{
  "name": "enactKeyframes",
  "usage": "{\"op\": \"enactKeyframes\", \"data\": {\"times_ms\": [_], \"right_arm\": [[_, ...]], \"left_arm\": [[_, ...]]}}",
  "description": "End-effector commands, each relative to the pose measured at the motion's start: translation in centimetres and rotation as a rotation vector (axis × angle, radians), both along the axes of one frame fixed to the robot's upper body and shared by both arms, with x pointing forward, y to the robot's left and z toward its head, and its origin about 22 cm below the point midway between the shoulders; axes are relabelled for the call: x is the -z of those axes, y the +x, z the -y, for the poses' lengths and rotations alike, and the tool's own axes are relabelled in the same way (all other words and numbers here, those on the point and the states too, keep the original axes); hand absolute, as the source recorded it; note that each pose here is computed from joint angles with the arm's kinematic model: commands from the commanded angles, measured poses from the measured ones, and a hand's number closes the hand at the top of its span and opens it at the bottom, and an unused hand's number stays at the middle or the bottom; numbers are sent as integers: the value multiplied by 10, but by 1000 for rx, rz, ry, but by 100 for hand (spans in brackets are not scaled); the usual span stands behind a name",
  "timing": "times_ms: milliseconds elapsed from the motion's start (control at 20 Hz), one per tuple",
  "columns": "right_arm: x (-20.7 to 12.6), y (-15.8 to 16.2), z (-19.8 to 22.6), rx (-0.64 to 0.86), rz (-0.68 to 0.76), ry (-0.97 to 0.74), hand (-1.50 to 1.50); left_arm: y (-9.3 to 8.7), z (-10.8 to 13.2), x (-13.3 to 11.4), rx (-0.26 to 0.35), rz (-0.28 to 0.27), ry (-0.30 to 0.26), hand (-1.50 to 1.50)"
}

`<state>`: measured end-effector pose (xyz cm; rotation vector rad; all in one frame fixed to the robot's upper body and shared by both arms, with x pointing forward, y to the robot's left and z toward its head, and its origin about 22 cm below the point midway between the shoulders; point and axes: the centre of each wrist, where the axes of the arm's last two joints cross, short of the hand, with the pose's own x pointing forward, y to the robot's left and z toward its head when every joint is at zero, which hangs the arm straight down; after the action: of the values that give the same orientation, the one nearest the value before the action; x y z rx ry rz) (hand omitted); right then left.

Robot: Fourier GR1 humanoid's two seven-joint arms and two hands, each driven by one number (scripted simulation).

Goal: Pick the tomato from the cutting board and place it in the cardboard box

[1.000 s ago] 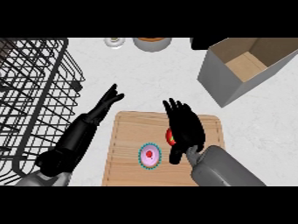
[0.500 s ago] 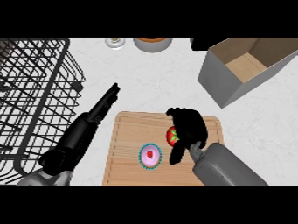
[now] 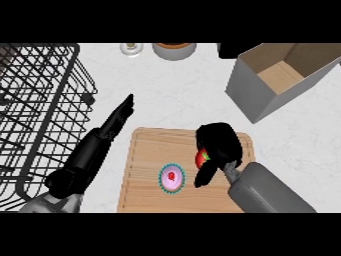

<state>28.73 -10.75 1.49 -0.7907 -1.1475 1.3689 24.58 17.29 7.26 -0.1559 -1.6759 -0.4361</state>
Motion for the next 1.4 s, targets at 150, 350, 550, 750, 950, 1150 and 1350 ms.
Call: {"op": "enactKeyframes", "data": {"times_ms": [150, 350, 550, 750, 950, 1150, 1350], "right_arm": [[-2, -28, 80, -510, 19, -24, 150], [-50, -16, 147, -598, 220, 6, 150], [-86, -12, 197, -604, 375, 60, 150], [-96, -26, 238, -624, 398, 157, 150], [-143, -31, 253, -688, 432, 259, 150], [-181, -36, 268, -671, 459, 381, 150], [-206, -42, 302, -590, 477, 461, 150]], "left_arm": [[5, -29, 13, -112, -52, 81, 0], [-2, -34, 19, -126, -72, 90, 0], [4, -33, 19, -146, -70, 68, 0], [13, -41, 10, -146, -36, 85, 0], [3, -37, 22, -142, -53, 93, 0], [-4, -52, 28, -164, -64, 100, 0], [4, -46, 23, -153, -63, 90, 0]]}}
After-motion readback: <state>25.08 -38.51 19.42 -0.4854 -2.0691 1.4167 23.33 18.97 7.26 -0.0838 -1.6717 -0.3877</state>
